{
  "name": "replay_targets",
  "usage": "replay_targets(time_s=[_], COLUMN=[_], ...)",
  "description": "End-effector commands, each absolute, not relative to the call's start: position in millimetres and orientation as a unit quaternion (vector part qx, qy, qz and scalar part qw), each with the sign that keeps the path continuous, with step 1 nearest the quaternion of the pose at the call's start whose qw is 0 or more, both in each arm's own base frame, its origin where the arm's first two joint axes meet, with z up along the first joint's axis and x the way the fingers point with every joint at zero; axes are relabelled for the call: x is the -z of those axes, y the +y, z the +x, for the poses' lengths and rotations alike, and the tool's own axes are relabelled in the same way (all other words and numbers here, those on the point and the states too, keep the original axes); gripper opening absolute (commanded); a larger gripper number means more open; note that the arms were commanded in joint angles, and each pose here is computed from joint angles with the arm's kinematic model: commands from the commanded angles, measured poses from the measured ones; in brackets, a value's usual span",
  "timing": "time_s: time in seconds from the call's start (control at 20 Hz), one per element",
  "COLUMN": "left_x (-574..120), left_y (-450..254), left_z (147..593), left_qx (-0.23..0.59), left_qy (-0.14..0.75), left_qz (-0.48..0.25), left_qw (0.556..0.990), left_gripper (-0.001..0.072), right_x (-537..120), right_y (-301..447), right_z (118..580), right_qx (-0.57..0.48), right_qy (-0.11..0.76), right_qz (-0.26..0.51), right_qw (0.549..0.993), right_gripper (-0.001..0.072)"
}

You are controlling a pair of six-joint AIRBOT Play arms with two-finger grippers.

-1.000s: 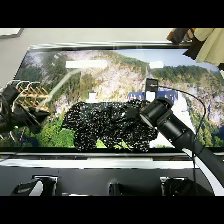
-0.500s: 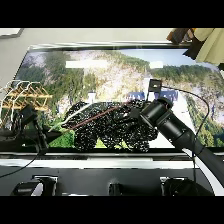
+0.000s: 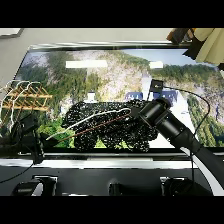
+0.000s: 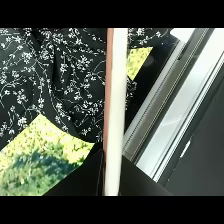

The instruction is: Fold the clothes and pants, and hang the long-sleeved shirts on hangers.

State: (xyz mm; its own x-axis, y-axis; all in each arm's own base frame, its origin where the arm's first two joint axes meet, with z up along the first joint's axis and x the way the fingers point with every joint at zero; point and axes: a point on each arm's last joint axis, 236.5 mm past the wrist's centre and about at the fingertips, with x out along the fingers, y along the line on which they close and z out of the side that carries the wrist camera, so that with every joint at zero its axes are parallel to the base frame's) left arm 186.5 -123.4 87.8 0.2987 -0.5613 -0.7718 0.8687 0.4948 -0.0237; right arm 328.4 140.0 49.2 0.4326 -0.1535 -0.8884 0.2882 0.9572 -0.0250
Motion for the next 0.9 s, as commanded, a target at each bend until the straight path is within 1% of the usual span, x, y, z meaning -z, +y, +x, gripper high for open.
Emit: replay_targets(time_s=[0.0, 0.35, 0.55, 0.85], left_x=[-93, -98, -101, -95], left_y=[-119, -124, -132, -142], left_z=[178, 173, 166, 170], left_qx=[0.451, 0.461, 0.479, 0.506], left_qy=[0.373, 0.368, 0.365, 0.368], left_qz=[0.207, 0.191, 0.18, 0.175], left_qw=[0.784, 0.785, 0.778, 0.76], left_gripper=[0.0025, 0.0025, 0.0025, 0.0026], right_x=[-44, -50, -51, -53], right_y=[139, 128, 128, 137], right_z=[331, 341, 343, 349], right_qx=[0.142, 0.172, 0.176, 0.159], right_qy=[0.515, 0.487, 0.48, 0.473], right_qz=[0.068, 0.077, 0.085, 0.097], right_qw=[0.843, 0.853, 0.855, 0.861], right_gripper=[0.0031, 0.0031, 0.0031, 0.0031])
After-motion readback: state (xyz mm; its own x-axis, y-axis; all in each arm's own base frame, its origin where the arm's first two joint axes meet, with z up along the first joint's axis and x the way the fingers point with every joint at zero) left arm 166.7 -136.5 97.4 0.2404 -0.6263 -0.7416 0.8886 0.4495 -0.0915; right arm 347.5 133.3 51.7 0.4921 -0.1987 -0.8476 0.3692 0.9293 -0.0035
